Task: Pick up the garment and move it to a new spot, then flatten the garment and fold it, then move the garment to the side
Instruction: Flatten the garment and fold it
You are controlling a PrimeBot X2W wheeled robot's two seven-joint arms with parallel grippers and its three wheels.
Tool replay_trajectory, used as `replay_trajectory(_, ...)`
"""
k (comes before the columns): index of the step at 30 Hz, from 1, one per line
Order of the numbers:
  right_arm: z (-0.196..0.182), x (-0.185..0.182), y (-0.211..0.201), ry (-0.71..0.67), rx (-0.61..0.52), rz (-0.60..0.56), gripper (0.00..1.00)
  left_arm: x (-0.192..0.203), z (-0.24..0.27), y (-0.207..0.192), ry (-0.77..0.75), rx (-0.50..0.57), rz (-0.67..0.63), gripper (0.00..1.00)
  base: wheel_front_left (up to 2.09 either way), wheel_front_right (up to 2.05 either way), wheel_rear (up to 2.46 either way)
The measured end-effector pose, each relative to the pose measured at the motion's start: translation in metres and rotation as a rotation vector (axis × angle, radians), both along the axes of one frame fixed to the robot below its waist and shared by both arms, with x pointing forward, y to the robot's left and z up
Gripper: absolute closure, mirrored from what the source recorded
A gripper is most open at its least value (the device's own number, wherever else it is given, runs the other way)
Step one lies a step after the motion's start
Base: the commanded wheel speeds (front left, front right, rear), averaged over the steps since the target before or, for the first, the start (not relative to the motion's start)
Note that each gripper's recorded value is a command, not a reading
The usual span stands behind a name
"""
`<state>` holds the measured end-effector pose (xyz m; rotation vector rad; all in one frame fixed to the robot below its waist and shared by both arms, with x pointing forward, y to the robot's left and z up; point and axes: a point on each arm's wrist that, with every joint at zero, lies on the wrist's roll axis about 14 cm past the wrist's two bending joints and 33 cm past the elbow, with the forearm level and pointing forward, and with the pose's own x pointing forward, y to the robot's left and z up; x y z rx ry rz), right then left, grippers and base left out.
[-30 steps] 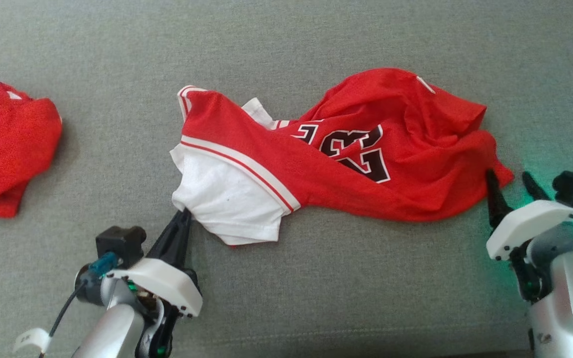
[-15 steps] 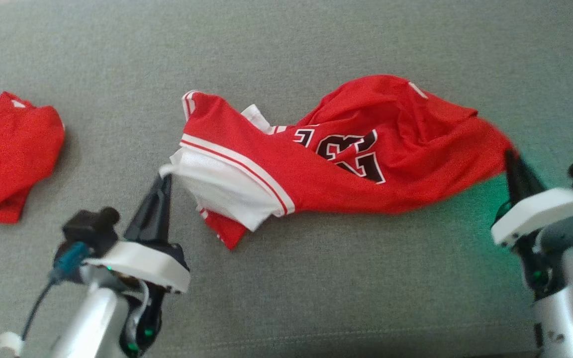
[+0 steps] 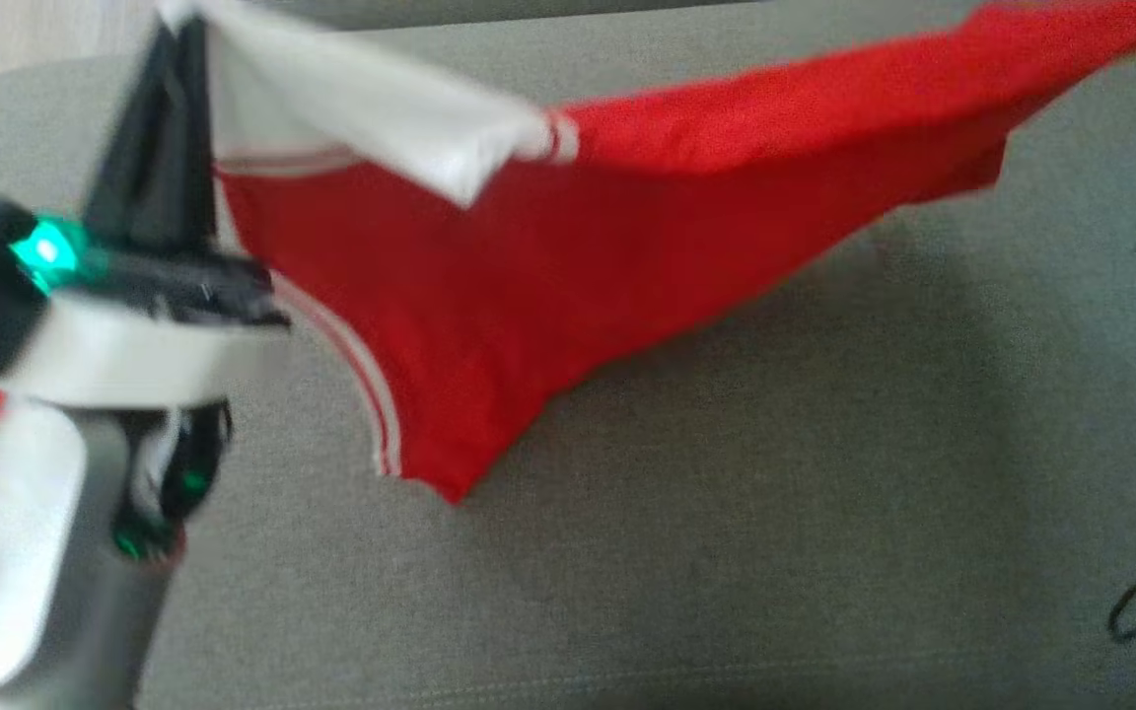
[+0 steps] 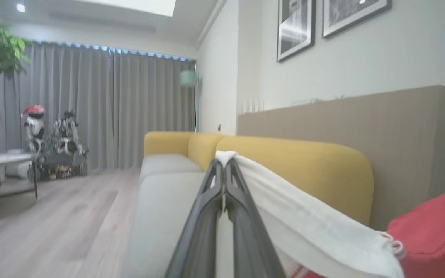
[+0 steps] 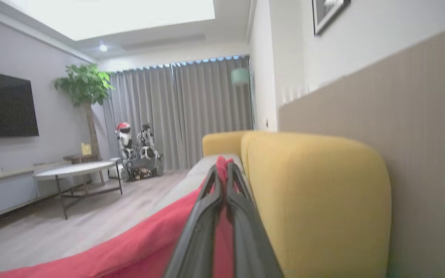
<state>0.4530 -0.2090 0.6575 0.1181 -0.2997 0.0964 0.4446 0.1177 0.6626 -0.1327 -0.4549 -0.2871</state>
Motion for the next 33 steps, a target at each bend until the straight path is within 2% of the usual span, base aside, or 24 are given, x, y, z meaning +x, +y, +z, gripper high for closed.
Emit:
replay_trajectory(5, 0.073, -0.015, 0.001, -0.195, -0.037, -0.009, 1.00, -0.011, 0.087, -0.003, -0.241, 0.023, -0.005, 1.00, 0.00, 0.00, 0.00)
replay_trajectory(11, 0.105, -0.032, -0.002, -0.260, -0.053, -0.021, 1.00, -0.030, 0.146, -0.016, -0.386, 0.053, -0.032, 1.00, 0.00, 0.00, 0.00)
replay_trajectory(16, 0.107, -0.035, -0.004, -0.252, -0.045, -0.026, 1.00, -0.030, 0.150, -0.024, -0.381, 0.065, -0.056, 1.00, 0.00, 0.00, 0.00)
replay_trajectory(21, 0.091, -0.020, -0.002, -0.193, -0.009, -0.009, 1.00, -0.007, 0.139, -0.032, -0.323, 0.070, -0.082, 1.00, 0.00, 0.00, 0.00)
replay_trajectory(26, 0.076, 0.014, 0.000, -0.128, 0.046, 0.020, 1.00, 0.031, 0.134, -0.042, -0.275, 0.073, -0.112, 1.00, 0.00, 0.00, 0.00)
replay_trajectory(33, 0.090, 0.071, 0.011, -0.145, 0.104, 0.063, 1.00, 0.098, 0.127, -0.047, -0.198, 0.083, -0.092, 1.00, 0.00, 0.00, 0.00)
